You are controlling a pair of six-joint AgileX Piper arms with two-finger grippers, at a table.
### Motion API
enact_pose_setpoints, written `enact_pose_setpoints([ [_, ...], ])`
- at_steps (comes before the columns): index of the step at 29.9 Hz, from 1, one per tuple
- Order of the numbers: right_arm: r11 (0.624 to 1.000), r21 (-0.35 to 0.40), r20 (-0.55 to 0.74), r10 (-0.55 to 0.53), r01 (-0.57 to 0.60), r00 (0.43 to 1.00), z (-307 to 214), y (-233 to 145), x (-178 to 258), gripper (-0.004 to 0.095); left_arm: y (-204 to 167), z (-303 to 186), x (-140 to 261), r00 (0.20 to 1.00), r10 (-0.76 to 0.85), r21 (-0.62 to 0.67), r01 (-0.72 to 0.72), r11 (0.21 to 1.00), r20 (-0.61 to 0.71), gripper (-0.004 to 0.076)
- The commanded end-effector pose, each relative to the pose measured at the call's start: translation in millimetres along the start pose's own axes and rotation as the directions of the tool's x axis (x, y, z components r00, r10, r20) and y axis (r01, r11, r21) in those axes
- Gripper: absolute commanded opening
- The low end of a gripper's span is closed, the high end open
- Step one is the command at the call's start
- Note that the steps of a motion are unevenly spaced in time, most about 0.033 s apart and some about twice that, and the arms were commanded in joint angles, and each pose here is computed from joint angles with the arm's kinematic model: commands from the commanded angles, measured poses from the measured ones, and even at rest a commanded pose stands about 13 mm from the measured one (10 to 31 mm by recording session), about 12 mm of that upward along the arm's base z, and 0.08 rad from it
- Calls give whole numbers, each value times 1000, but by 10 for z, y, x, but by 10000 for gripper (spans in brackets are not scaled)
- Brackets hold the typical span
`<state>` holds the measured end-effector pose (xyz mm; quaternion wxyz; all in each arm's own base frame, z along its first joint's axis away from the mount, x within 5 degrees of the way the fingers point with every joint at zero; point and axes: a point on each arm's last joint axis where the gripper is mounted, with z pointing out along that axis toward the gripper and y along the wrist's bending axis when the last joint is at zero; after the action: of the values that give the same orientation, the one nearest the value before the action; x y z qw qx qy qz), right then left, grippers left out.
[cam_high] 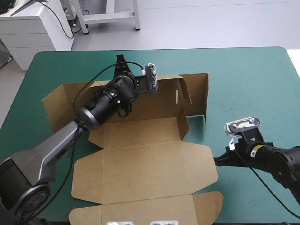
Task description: Fold the box
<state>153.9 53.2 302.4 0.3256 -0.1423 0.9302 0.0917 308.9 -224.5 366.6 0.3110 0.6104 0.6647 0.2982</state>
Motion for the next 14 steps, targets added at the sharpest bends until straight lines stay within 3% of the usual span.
enact_pose_setpoints([
  [1,1000,0,75,9,-9,997,-66,-1,-94,-20,68,-285,10,998,-15,-146,24,989,62,-8],
  [9,1000,-2,75,30,-30,997,-66,-1,-94,-21,-318,-486,-108,994,89,-395,-56,917,66,-8],
  [14,999,-1,80,44,-44,996,-66,-3,-99,-21,-497,-524,-104,995,79,-417,-47,908,60,-8],
])
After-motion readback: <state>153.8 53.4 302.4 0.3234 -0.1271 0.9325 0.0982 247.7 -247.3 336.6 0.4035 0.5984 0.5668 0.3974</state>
